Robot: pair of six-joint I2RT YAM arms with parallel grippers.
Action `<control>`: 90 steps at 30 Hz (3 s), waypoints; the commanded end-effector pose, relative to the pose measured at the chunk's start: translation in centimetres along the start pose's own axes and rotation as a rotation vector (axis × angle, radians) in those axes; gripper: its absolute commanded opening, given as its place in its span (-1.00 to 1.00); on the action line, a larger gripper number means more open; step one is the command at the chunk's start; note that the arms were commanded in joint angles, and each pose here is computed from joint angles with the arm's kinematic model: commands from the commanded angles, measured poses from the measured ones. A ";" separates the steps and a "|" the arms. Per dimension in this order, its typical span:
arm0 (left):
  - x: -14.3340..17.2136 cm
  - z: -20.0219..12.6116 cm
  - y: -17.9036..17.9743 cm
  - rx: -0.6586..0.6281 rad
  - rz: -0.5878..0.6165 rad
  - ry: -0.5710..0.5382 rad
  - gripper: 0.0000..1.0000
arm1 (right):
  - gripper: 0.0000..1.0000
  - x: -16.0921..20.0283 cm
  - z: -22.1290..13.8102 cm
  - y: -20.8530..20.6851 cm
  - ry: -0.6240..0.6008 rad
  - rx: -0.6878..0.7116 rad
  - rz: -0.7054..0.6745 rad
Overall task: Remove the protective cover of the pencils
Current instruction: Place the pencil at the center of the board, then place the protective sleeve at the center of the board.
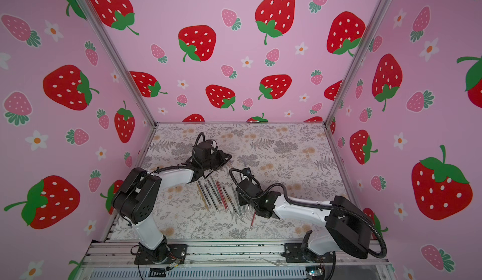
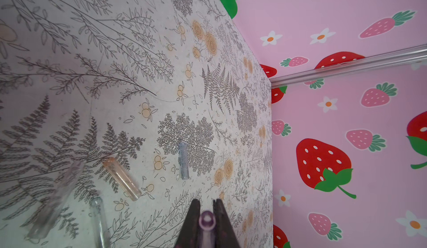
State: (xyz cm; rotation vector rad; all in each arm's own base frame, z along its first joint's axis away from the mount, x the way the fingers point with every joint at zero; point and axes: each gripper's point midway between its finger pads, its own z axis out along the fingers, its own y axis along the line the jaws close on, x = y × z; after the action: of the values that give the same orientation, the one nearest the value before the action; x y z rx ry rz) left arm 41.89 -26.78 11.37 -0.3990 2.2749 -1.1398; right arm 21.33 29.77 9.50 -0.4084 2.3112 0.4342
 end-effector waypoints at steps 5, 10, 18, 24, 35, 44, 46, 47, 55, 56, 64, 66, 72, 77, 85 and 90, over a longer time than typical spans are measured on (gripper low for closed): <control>0.5 0.8 -1.3 -0.028 0.062 0.025 -1.00 | -1.00 2.7 1.8 -3.3 0.092 0.123 0.082; 1.5 1.6 -1.4 -0.045 0.088 0.060 -1.00 | -1.00 3.8 3.1 -3.4 0.147 0.134 0.104; 2.1 2.9 -0.6 -0.072 0.085 0.094 -1.00 | -1.00 5.6 5.0 -3.4 0.233 0.143 0.126; 2.3 3.6 -0.1 -0.096 0.070 0.111 -1.00 | -1.00 5.7 5.2 -3.7 0.249 0.142 0.140; 2.5 5.3 1.8 -0.183 0.063 0.144 -1.00 | -0.55 5.1 5.0 -3.6 0.243 0.143 0.126; 2.5 6.0 4.1 -0.310 0.059 0.153 -1.00 | -0.54 3.7 4.1 -3.0 0.211 0.114 0.103; 2.4 6.2 4.3 -0.322 0.060 0.158 -1.00 | -0.54 3.0 3.8 -2.7 0.201 0.099 0.086; 2.5 6.4 4.3 -0.323 0.059 0.162 -1.00 | -0.53 2.7 3.5 -2.6 0.192 0.093 0.081; 2.6 6.7 4.9 -0.347 0.055 0.164 -1.00 | -0.24 0.8 1.0 -3.3 0.127 0.100 0.065; 2.6 6.7 4.9 -0.348 0.056 0.162 -0.98 | -0.23 0.9 0.6 -3.8 0.122 0.115 0.073; 2.6 7.1 5.1 -0.364 0.054 0.172 -0.91 | -0.20 2.6 -2.1 -7.5 0.137 0.243 0.130; 2.7 7.1 5.2 -0.366 0.051 0.174 -0.91 | -0.20 3.4 -2.7 -8.4 0.145 0.266 0.141; 2.7 7.1 5.3 -0.370 0.048 0.175 -0.74 | -0.12 5.3 -3.5 -9.8 0.163 0.282 0.163; 2.7 6.9 5.0 -0.363 0.050 0.174 -0.69 | -0.12 6.2 -3.0 -9.4 0.194 0.253 0.153; 2.6 6.4 4.8 -0.358 0.051 0.165 -0.61 | -0.15 6.9 -1.6 -8.1 0.236 0.210 0.146; 2.7 6.5 4.7 -0.350 0.049 0.170 -0.58 | -0.17 7.7 -0.9 -8.0 0.267 0.211 0.150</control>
State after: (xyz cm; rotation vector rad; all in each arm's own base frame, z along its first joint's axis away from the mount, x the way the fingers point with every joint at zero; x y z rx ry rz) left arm 43.72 -29.46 2.69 -0.3941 2.6288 -0.7853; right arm 18.71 20.58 3.25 -0.2246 2.6187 0.1891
